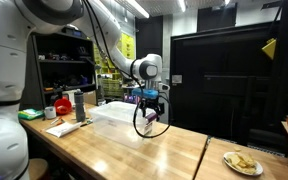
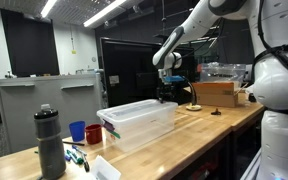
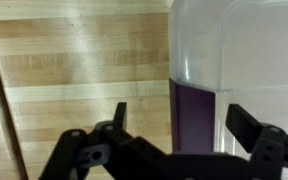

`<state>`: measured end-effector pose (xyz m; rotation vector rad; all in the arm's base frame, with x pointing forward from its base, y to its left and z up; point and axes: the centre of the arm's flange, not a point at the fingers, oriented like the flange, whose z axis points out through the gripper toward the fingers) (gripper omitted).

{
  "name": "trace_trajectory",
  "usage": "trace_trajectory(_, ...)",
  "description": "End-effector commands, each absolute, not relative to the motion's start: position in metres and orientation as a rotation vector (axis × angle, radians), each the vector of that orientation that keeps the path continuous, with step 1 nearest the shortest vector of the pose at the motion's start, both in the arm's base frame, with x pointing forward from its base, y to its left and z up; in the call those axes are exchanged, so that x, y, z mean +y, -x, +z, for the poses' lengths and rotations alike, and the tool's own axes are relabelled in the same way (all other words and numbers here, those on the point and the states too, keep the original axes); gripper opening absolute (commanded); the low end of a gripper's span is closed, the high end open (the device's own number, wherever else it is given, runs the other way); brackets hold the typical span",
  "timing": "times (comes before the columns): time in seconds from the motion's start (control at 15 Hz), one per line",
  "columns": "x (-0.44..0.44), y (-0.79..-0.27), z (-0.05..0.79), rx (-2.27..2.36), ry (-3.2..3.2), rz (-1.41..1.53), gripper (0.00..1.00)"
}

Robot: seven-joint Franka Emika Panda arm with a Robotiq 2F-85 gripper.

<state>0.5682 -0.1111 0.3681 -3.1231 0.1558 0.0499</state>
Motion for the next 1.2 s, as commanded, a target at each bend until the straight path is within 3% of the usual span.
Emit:
trace_trajectory(0.0, -0.117, -0.576, 0.371, 0.139, 3.107, 0.047, 1.00)
trace_trajectory(0.27, -0.123, -0.581, 0.373, 0.143, 3.096, 0.041, 1.00)
trace_trajectory(0.33, -0.125, -0.583, 0.373, 0.146, 3.088, 0.038, 0.81)
trace_trajectory(0.53, -0.129, -0.587, 0.377, 0.150, 3.070, 0.027, 0.61)
trace_trajectory(0.8, -0.133, -0.592, 0.382, 0.163, 3.048, 0.012, 0.27)
trace_trajectory(0.93, -0.135, -0.592, 0.383, 0.156, 3.039, 0.013, 0.14)
trace_trajectory(1.13, -0.139, -0.587, 0.384, 0.139, 3.020, 0.029, 0.12)
